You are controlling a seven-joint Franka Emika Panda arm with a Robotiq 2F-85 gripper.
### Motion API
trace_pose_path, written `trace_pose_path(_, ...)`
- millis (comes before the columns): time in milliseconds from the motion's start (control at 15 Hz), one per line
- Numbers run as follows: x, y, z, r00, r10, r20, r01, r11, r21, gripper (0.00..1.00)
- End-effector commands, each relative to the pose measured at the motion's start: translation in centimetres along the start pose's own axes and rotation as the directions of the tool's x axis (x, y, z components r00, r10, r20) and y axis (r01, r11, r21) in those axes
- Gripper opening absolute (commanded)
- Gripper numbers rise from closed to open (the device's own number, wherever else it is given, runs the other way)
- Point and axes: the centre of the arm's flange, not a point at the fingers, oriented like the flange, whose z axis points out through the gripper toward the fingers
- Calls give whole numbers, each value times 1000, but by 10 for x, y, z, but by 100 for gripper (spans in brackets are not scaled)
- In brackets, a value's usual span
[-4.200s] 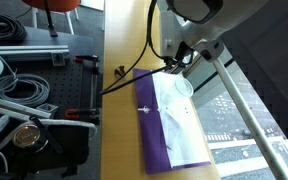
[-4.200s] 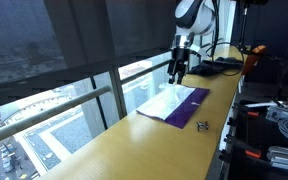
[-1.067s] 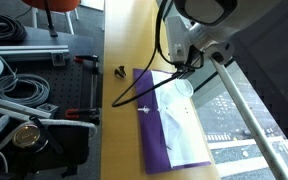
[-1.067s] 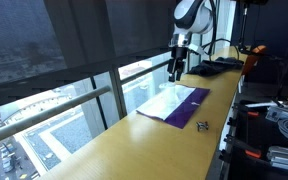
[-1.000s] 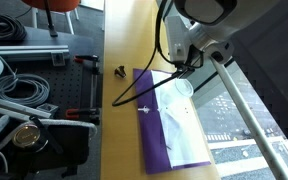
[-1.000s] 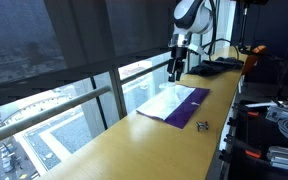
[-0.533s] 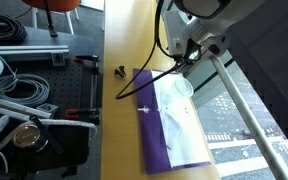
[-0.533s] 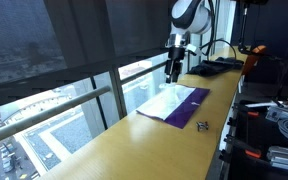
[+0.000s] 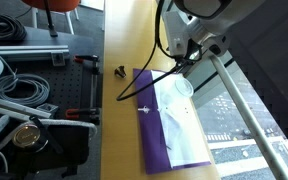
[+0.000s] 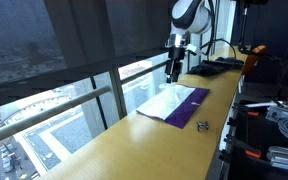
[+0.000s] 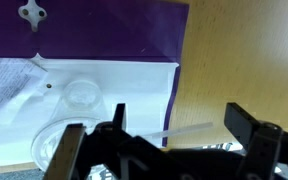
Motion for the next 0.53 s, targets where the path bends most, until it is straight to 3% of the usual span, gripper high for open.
trace_pose_path(0,5,4,-2,1000,-16,-3,16,1000,-23,100)
trace_pose_path(467,7,9,-2,1000,-12,-5,12,1000,-28,100)
